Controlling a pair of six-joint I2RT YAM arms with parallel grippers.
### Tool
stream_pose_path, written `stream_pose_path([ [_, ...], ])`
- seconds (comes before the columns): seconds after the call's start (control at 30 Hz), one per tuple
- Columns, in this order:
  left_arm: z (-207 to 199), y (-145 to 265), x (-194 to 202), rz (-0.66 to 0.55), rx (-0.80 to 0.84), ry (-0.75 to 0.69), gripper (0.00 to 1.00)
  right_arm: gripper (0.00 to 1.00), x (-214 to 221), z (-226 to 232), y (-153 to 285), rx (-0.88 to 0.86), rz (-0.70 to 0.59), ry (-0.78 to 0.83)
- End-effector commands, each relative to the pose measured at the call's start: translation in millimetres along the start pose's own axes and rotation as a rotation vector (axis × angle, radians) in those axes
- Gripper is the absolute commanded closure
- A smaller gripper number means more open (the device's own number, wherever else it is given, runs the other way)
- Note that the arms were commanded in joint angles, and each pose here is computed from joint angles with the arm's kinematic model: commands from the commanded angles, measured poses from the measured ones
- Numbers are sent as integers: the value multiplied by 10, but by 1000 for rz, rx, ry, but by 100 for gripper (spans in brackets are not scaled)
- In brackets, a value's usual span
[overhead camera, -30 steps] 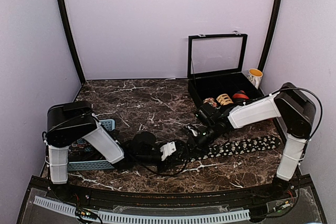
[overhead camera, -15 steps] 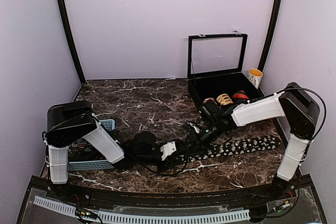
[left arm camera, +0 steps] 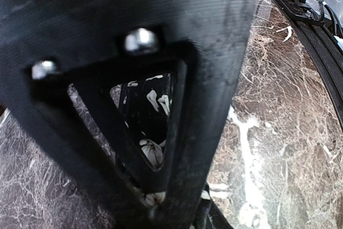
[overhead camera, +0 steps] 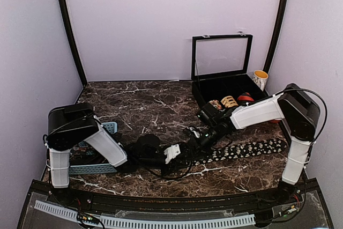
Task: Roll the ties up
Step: Roll the tie at the center of the board.
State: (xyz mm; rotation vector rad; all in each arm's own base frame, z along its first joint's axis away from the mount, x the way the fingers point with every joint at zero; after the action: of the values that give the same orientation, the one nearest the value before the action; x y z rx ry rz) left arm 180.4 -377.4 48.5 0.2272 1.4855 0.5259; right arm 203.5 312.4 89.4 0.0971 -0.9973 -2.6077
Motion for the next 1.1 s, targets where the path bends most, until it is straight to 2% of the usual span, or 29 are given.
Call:
stream_pose_path([
  [0.0,-137,30,507,231,61,83,70,82,38,-123,-141,91,18,3],
  [0.07,-136,28,504,230,60,84,70,99,56,-165,-125,122,18,-3],
  [0.1,-136,30,509,232,58,85,70,100,59,-178,-103,125,15,-6],
  [0.2,-136,41,525,239,54,88,70,100,83,-207,0,116,1,-16],
  [0.33,-140,75,579,255,46,84,65,100,61,-288,160,64,-32,-27],
  [0.5,-146,100,600,250,51,79,60,100,21,-449,139,33,-20,-34],
  [0.7,-119,175,363,123,30,55,38,100,113,-708,90,20,7,-80],
  [0.8,-127,171,309,76,39,63,31,100,138,-787,118,21,5,-103],
  [1.07,-25,-74,215,-6,-5,80,25,100,141,-943,179,34,-11,-152],
])
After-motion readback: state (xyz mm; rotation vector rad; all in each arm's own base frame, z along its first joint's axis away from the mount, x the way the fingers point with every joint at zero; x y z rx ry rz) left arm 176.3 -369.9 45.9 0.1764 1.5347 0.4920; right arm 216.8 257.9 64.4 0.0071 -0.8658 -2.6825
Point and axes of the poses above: each gripper's point midway between its finger pads, its own y axis back along the fingers, its own z axis along the line the jaws close on, x = y × z, the point moved 7 cm from there along y, back along the fingers, and after that the axes turned 2 degrees about -y, right-handed, at the moved point
